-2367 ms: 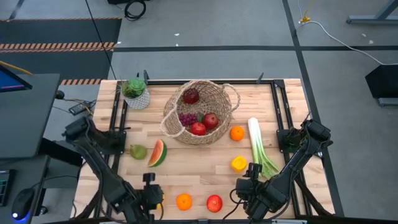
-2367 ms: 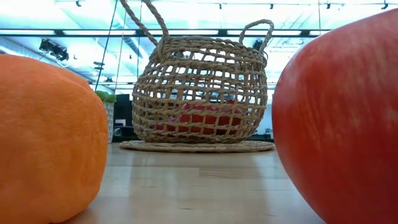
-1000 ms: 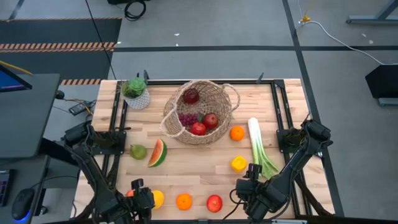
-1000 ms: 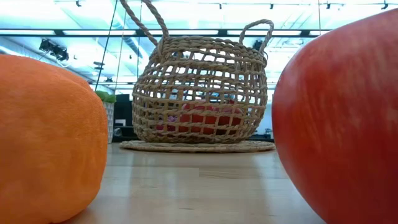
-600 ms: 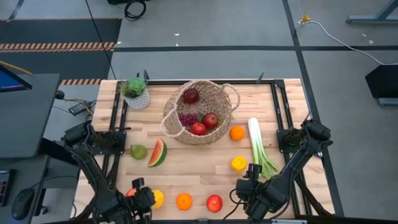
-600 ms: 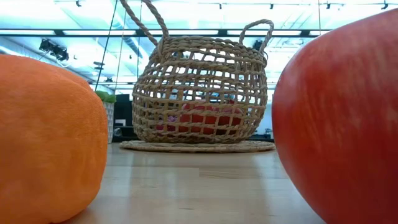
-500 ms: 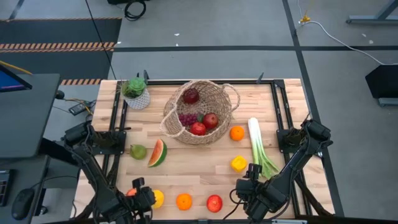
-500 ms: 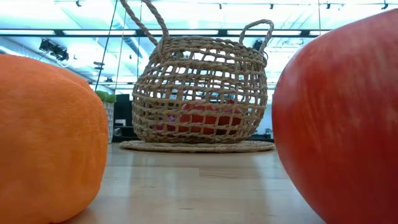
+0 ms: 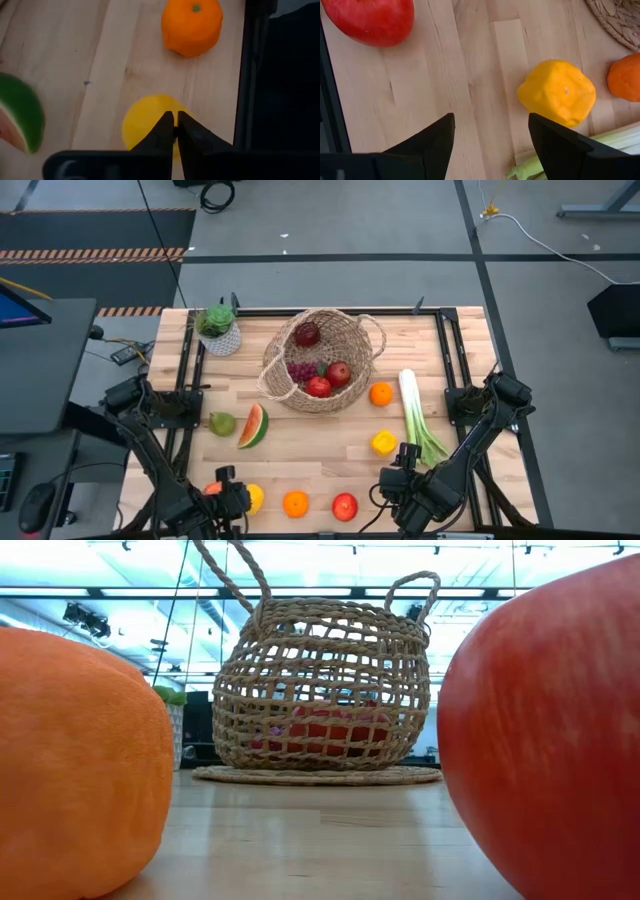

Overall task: Build produce basket
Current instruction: Put the pear into the basket

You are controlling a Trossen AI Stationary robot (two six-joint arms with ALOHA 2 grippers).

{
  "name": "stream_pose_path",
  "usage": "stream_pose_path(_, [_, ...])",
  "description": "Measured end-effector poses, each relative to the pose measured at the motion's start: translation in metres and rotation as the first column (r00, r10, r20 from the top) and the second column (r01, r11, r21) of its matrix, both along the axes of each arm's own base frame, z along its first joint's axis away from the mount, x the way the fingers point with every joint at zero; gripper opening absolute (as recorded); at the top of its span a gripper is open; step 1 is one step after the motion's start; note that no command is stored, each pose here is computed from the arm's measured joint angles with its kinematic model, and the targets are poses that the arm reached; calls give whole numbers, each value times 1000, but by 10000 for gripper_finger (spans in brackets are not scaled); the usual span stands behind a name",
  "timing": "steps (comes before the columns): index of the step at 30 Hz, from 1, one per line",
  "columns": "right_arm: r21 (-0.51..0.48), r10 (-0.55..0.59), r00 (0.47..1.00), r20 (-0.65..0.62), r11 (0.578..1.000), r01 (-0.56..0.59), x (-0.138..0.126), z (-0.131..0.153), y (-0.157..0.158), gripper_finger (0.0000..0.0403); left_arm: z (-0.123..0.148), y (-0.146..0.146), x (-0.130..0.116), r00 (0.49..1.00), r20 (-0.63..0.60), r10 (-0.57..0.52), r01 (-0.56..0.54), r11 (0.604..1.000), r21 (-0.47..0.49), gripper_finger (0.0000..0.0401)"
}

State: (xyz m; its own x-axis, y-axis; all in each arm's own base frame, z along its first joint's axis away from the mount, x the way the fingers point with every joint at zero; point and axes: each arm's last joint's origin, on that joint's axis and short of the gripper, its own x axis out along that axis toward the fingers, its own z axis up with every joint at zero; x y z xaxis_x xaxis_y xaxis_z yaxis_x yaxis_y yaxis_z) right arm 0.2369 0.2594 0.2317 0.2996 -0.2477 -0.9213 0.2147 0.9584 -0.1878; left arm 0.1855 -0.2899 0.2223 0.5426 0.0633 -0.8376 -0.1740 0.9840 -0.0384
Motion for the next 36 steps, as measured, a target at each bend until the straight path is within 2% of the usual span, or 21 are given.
stream_pose_path(4, [0,0,1000,0,1000,0,0,0,0,259,6,1,11,999,18,-40,40,999,3,11])
stream_pose_path(10, [0,0,1000,0,1000,0,0,0,0,259,31,-1,26,990,52,-131,130,991,22,11])
stream_pose_path(19, [2,0,1000,2,1000,0,0,0,0,259,84,19,65,961,110,-255,238,960,148,11])
stream_pose_path(28, [2,0,1000,2,1000,0,0,0,0,259,150,66,106,936,185,-299,239,927,290,12])
stream_pose_path(36, [0,4,1000,2,1000,-4,0,0,0,259,185,120,134,938,210,-274,178,905,385,12])
